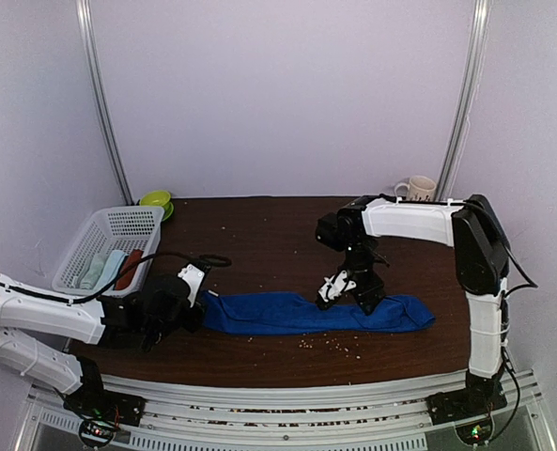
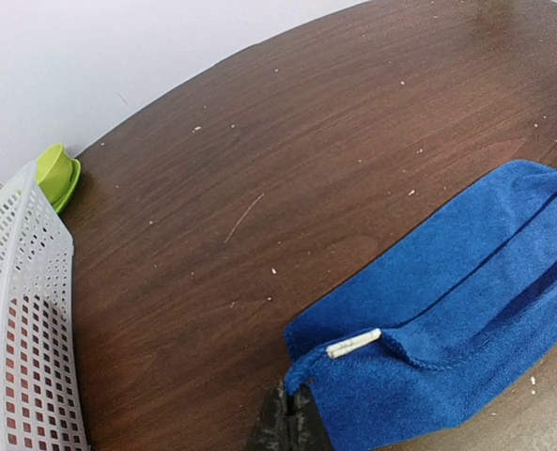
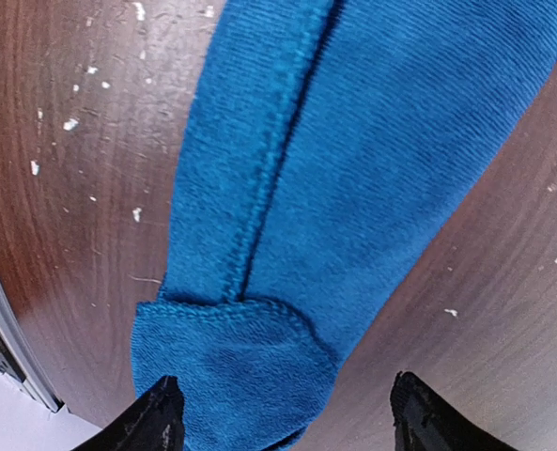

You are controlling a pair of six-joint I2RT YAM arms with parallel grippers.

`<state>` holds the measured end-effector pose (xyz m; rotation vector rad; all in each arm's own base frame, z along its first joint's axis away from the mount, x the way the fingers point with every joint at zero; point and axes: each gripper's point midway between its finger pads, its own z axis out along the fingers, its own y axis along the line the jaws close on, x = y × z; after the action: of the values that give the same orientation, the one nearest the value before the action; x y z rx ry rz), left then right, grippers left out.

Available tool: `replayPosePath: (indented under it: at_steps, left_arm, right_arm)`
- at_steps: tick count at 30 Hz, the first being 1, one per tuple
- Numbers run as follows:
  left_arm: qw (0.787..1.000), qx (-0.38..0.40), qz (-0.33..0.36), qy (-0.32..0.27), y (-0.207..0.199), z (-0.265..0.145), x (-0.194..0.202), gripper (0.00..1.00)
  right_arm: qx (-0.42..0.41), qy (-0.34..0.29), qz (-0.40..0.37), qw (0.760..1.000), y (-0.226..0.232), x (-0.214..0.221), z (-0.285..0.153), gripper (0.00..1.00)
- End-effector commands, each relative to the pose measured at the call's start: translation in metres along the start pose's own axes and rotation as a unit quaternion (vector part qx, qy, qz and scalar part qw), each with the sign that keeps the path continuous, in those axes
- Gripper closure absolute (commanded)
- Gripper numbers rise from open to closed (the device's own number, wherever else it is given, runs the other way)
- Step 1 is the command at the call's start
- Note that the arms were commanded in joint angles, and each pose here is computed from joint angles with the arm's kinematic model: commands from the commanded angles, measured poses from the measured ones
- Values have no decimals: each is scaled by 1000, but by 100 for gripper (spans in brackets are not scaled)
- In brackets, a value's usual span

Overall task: Roll the towels
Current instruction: Pick up from the center of the board.

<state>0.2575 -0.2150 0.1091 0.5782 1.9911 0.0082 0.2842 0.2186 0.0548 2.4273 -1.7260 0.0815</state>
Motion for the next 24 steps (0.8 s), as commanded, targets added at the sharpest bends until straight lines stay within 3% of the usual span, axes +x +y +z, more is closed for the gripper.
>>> replayPosePath:
  at_steps: [1, 14, 24]
  left_arm:
    - [1000, 0, -7, -14, -1, 2, -10, 100]
    - [1000, 3, -8, -14, -2, 1, -9, 100]
    - [1000, 5, -6, -12, -3, 3, -9, 100]
  right_arm:
    - [-37, -15, -21, 999, 17, -7, -5, 24]
    - [-57, -21, -20, 998, 13, -20, 9, 31]
    - [-56, -19, -12, 998, 13, -21, 9, 50]
